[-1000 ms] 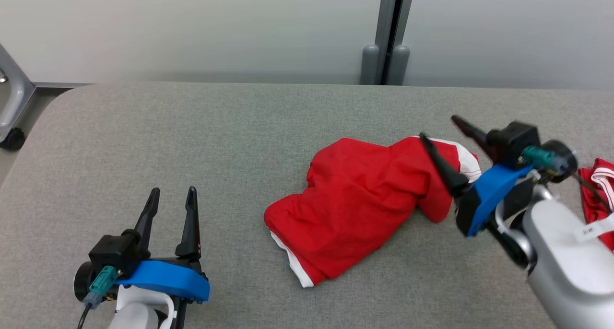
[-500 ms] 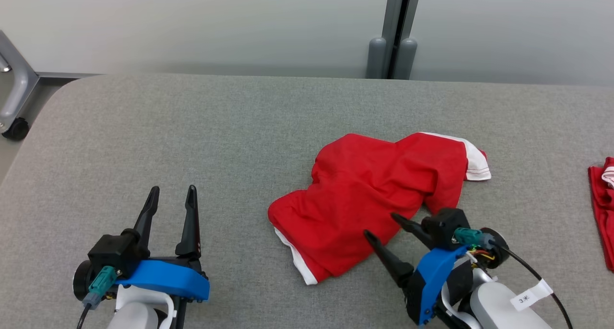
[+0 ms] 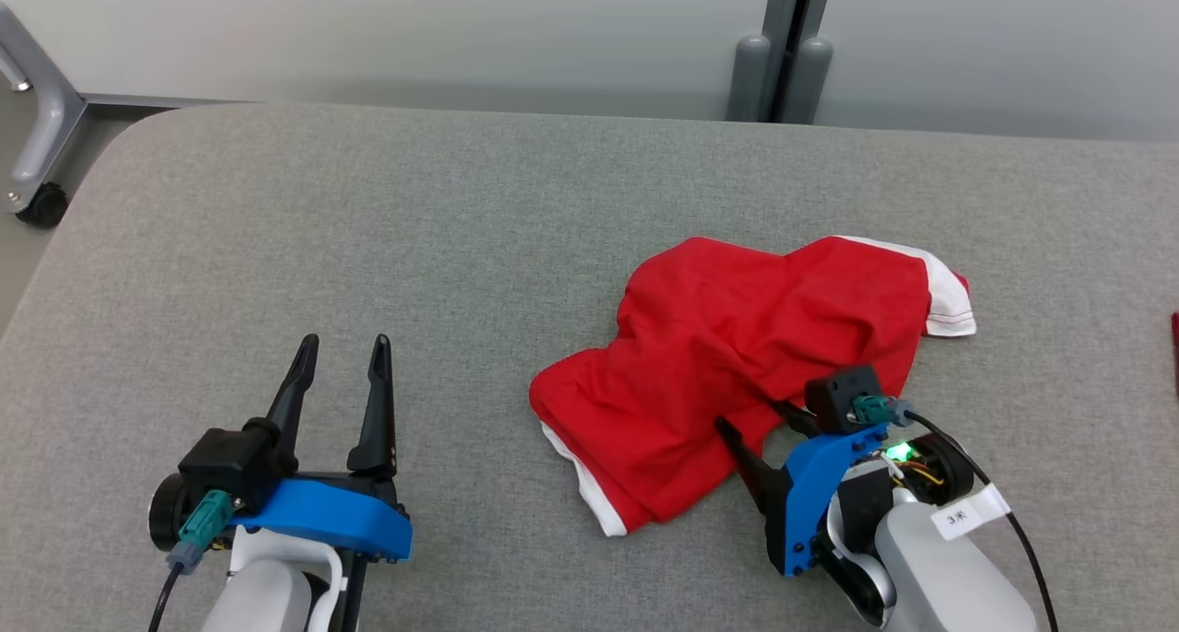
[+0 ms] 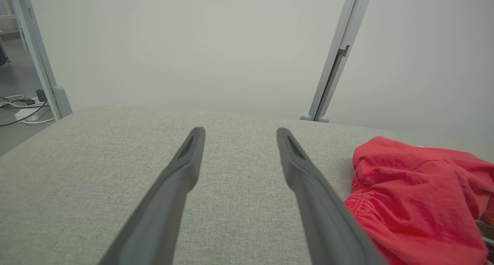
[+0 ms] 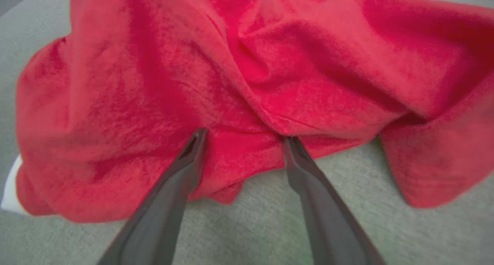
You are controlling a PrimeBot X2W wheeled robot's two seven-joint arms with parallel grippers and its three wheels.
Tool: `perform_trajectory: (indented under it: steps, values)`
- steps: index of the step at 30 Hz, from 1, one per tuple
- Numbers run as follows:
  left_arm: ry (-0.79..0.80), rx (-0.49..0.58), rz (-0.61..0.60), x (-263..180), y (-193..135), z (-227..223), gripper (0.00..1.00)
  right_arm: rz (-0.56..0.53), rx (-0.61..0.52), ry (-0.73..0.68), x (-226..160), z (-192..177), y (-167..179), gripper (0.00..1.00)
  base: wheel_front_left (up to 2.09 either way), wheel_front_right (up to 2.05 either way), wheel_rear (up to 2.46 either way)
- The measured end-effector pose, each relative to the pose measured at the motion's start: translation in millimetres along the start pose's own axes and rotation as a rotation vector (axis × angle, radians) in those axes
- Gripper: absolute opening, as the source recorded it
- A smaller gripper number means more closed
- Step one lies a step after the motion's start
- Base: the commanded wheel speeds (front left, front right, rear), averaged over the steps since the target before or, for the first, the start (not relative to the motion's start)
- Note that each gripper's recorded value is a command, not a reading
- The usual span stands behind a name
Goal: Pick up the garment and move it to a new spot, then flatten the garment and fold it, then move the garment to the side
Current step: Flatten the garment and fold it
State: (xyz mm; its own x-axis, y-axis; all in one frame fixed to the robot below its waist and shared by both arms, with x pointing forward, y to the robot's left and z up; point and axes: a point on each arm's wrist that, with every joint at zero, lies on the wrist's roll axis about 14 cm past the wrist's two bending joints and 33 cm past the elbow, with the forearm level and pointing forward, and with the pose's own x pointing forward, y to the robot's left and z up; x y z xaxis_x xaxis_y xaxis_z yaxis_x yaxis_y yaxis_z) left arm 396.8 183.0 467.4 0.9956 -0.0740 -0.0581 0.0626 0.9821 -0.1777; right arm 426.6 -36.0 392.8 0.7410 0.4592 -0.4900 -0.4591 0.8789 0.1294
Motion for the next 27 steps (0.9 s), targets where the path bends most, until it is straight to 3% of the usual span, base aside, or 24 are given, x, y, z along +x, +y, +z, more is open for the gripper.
perform_trajectory:
  steps: [3, 4, 5, 6, 10, 17, 23, 27]
  values:
    - [0.006, 0.001, 0.001, -1, 1, -2, 1.00, 0.000, 0.003, 0.044, 6, -8, 0, 1.00, 0.00, 0.00, 0.00]
    - [0.008, 0.001, 0.003, -1, 1, -2, 1.00, 0.001, 0.003, 0.054, 8, -8, 0, 0.89, 0.00, 0.00, 0.00]
    - [0.010, 0.001, 0.004, -2, 2, -3, 1.00, 0.003, 0.001, 0.057, 10, -8, 0, 0.30, 0.00, 0.00, 0.00]
    - [0.011, 0.001, 0.006, -2, 2, -3, 1.00, 0.006, -0.004, 0.062, 12, -7, 1, 0.00, 0.00, 0.00, 0.00]
    - [0.007, 0.003, 0.010, -4, 4, -2, 1.00, 0.014, 0.001, -0.001, 15, 10, 4, 0.00, 0.00, 0.00, 0.00]
    - [-0.009, 0.005, 0.011, -8, 3, 5, 1.00, 0.006, -0.009, -0.246, 3, 81, 1, 0.00, 0.00, 0.00, 0.00]
    - [-0.024, 0.006, -0.001, -13, -1, 9, 1.00, -0.009, -0.085, -0.466, -37, 156, -7, 0.00, 0.00, 0.00, 0.00]
    - [-0.032, 0.003, -0.010, -14, -5, 12, 1.00, -0.015, -0.138, -0.523, -71, 182, -9, 0.00, 0.00, 0.00, 0.00]
